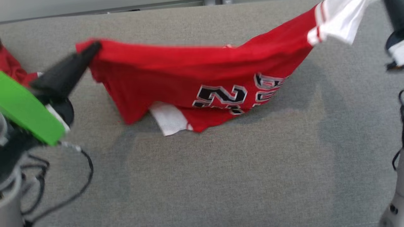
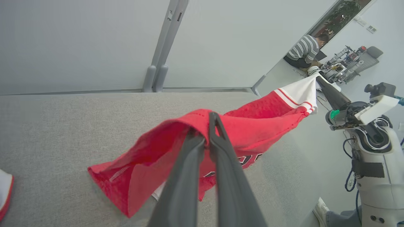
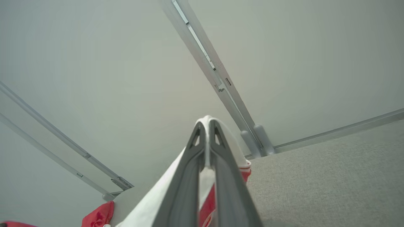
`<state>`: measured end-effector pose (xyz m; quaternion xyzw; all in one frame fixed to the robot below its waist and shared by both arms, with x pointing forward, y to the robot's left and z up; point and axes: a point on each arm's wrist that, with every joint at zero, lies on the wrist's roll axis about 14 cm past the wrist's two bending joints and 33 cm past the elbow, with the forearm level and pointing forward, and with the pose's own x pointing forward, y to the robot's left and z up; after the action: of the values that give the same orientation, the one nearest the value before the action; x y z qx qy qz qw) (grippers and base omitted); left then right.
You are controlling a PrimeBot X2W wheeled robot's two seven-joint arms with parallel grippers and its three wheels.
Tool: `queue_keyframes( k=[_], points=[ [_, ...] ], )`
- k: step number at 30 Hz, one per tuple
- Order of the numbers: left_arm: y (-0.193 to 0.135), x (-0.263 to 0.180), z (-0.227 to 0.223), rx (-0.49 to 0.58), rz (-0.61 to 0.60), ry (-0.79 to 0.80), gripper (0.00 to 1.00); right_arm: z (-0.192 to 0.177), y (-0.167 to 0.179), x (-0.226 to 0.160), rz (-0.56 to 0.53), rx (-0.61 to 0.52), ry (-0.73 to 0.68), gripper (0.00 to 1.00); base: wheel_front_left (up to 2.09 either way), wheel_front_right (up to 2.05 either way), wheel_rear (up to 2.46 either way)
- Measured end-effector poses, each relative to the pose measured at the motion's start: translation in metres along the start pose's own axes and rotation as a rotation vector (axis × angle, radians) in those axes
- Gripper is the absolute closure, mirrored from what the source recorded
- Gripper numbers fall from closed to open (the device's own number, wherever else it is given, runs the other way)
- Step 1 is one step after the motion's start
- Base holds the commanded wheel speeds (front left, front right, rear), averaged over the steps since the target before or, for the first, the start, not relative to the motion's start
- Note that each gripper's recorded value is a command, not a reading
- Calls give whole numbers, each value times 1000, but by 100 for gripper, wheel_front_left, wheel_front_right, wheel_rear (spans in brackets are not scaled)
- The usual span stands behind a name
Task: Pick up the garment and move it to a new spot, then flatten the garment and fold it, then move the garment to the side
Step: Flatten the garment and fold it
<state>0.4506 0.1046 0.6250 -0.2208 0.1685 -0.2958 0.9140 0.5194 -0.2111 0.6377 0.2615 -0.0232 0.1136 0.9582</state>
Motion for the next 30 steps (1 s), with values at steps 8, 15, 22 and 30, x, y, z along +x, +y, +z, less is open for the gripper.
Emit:
queue_keyframes(
  k=[8, 15, 22, 30],
  points=[
    [9, 68, 89, -8, -15, -58, 100, 72, -9, 60, -52, 55, -177, 100, 0, 0, 0],
    [64, 142, 143, 7, 153, -205, 100, 110, -2, 135, -53, 71, -344, 100, 0, 0, 0],
    [97, 180, 187, 117, 198, -437, 100, 122, 11, 194, -33, 133, -522, 100, 0, 0, 0],
    [89, 198, 226, 312, 111, -691, 100, 132, 43, 229, 45, 115, -659, 100, 0, 0, 0]
  ],
)
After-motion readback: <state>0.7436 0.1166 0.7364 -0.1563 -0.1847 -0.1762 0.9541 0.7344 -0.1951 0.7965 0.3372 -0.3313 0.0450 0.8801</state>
